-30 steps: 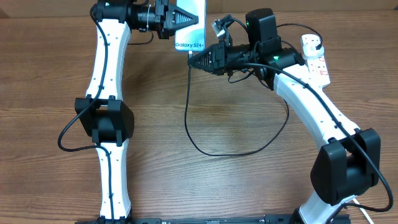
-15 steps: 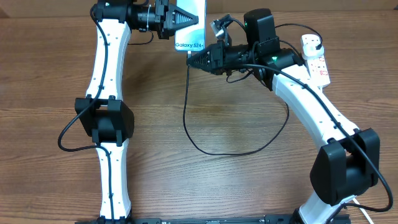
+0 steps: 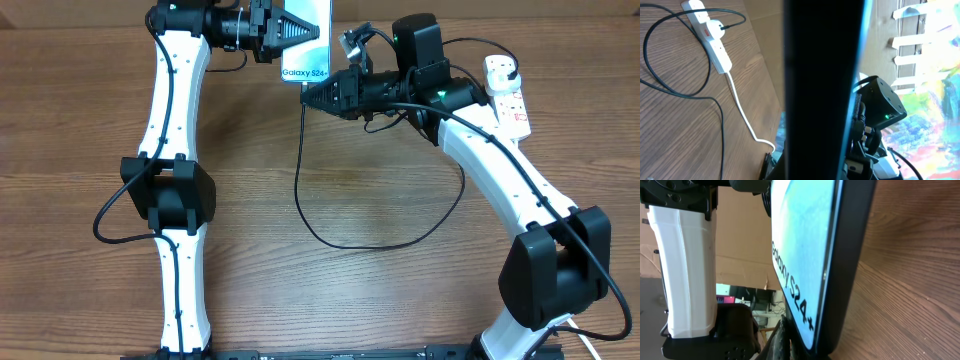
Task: Plug charger to phone and switch on socket
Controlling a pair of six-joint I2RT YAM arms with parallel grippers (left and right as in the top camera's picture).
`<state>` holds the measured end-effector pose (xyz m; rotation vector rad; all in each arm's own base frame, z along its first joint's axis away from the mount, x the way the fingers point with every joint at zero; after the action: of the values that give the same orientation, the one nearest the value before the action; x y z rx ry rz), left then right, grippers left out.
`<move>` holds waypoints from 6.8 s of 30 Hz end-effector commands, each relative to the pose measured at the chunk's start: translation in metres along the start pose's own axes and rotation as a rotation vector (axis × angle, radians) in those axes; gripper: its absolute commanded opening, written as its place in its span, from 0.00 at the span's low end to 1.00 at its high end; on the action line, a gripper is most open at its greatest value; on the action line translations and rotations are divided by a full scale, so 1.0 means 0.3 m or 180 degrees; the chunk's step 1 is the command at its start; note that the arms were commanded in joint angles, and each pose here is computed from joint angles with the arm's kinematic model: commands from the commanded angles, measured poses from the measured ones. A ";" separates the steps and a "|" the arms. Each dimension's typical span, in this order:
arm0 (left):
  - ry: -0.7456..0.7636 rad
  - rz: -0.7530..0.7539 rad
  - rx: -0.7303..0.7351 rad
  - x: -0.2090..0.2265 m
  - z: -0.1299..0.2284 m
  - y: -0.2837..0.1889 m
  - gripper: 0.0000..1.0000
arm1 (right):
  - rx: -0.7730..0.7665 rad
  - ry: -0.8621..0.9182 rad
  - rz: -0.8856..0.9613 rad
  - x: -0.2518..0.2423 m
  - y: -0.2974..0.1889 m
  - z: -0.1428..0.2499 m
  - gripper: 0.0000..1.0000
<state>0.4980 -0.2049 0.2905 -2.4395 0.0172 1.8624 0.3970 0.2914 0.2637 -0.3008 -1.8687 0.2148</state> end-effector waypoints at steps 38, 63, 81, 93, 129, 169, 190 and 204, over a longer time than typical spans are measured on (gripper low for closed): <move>0.0225 0.0173 0.0075 -0.060 0.053 0.010 0.04 | -0.0216 -0.0163 -0.0111 0.050 -0.071 -0.071 0.04; 0.0019 0.0190 0.0148 -0.062 0.091 0.044 0.04 | -0.0334 -0.0199 -0.0006 0.022 -0.063 -0.098 0.04; 0.0005 0.0199 0.0182 -0.065 0.099 0.061 0.04 | -0.0432 -0.0226 0.0044 0.018 -0.066 -0.119 0.04; -0.0007 0.0193 0.0183 -0.064 0.100 0.061 0.04 | -0.0486 -0.0231 0.0029 0.026 -0.068 -0.133 0.04; 0.0002 0.0019 0.0140 -0.033 0.090 0.047 0.04 | -0.0544 -0.0110 0.0114 0.002 -0.080 -0.142 0.57; 0.1555 -0.1284 0.0384 0.211 0.078 -0.001 0.04 | -0.0774 0.0177 0.1251 -0.289 -0.251 -0.142 0.96; -0.0535 -0.1614 0.0117 0.574 0.084 0.035 0.04 | -0.0722 0.0321 0.1271 -0.298 -0.251 -0.121 0.96; -0.1008 -0.1677 0.0457 0.737 0.209 0.136 0.04 | -0.0729 0.0382 0.1270 -0.299 -0.251 -0.120 0.96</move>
<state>0.4979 -0.2291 0.0608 -1.8246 -0.4571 1.8597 0.4464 0.1919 0.2039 -0.8186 -1.6714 0.2636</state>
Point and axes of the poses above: each gripper's point midway between its finger pads, its own y axis out along the fingers, its own x axis along the line the jaws close on, z = x × y, the point moved 1 cm from there along -y, back along the fingers, and after that the axes turned 1 degree about y, right-handed, at the moved point
